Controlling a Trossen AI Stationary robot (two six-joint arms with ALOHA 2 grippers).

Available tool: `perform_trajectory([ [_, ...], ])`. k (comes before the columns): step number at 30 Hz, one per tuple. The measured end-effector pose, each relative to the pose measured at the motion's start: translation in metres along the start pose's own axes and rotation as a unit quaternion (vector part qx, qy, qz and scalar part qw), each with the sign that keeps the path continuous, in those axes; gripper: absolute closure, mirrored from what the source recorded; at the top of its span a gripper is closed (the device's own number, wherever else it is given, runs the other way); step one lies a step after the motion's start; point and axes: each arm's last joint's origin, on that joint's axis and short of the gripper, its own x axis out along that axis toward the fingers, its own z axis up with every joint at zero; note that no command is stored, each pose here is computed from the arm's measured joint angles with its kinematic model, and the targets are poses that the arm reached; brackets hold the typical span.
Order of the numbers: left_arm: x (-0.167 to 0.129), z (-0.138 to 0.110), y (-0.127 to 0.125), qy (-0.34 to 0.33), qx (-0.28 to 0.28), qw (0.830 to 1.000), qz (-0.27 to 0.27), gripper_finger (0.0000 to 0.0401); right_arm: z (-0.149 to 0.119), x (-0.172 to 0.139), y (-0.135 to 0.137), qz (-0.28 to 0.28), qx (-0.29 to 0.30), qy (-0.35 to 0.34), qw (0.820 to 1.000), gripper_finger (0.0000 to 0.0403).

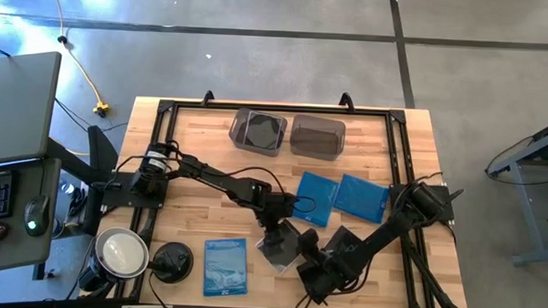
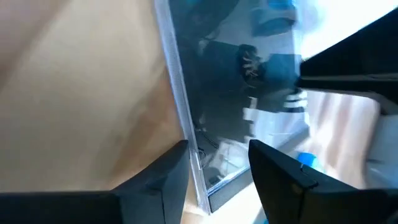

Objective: Pick & place jewel cases by type
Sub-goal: Put the left black cd case into the left black bin

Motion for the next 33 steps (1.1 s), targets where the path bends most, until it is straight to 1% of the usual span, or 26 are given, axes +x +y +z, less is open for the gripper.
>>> perform_trajectory([
  [5, -0.001, 0.000, -0.001, 0.004, 0.011, 1.000, -0.013, 0.0282, -0.001, -0.001, 0.000, -0.032, -0.014, 0.001, 0.999, 0.0242],
  [8, -0.004, 0.001, -0.004, -0.002, 0.023, 0.999, -0.022, 0.0282, 0.000, -0.001, -0.003, -0.068, -0.008, 0.000, 0.998, 0.0242],
  [10, -0.012, 0.002, -0.005, -0.005, 0.030, 0.999, -0.022, 0.0282, 0.000, -0.001, -0.005, -0.087, -0.010, -0.001, 0.996, 0.0242],
  [12, -0.017, 0.006, -0.009, -0.023, 0.042, 0.998, -0.032, 0.0282, 0.001, 0.000, -0.007, -0.086, -0.011, 0.000, 0.996, 0.0242],
  [14, -0.023, 0.003, -0.010, -0.014, 0.038, 0.999, -0.024, 0.0282, 0.000, 0.002, -0.008, -0.073, -0.007, 0.003, 0.997, 0.0242],
  [15, -0.025, 0.005, -0.011, -0.022, 0.042, 0.999, -0.025, 0.0282, 0.000, 0.002, -0.008, -0.065, -0.002, 0.003, 0.998, 0.0242],
  [18, -0.034, -0.001, -0.010, -0.006, 0.036, 0.999, 0.007, 0.0282, 0.001, 0.004, -0.008, -0.050, 0.004, 0.003, 0.999, 0.0242],
  [20, -0.036, -0.007, -0.005, 0.018, 0.008, 0.999, 0.044, 0.0282, 0.001, 0.004, -0.008, -0.048, 0.007, 0.000, 0.999, 0.0242],
  [22, -0.037, -0.018, 0.003, 0.058, -0.027, 0.993, 0.100, 0.0282, 0.002, 0.004, -0.008, -0.040, 0.011, -0.004, 0.999, 0.0242],
  [23, -0.037, -0.022, 0.005, 0.070, -0.039, 0.990, 0.120, 0.0282, 0.003, 0.004, -0.007, -0.033, 0.012, -0.006, 0.999, 0.0242],
  [25, -0.033, -0.031, 0.008, 0.079, -0.058, 0.985, 0.143, 0.0282, 0.005, 0.004, -0.006, -0.016, 0.017, -0.016, 1.000, 0.0242],
  [27, -0.027, -0.039, 0.013, 0.085, -0.071, 0.983, 0.149, 0.0282, 0.007, 0.003, -0.005, -0.002, 0.024, -0.025, 0.999, 0.0242],
  [33, -0.025, -0.038, 0.011, 0.065, -0.076, 0.985, 0.142, 0.0282, 0.007, 0.005, -0.007, -0.002, 0.004, -0.025, 1.000, 0.0242],
])
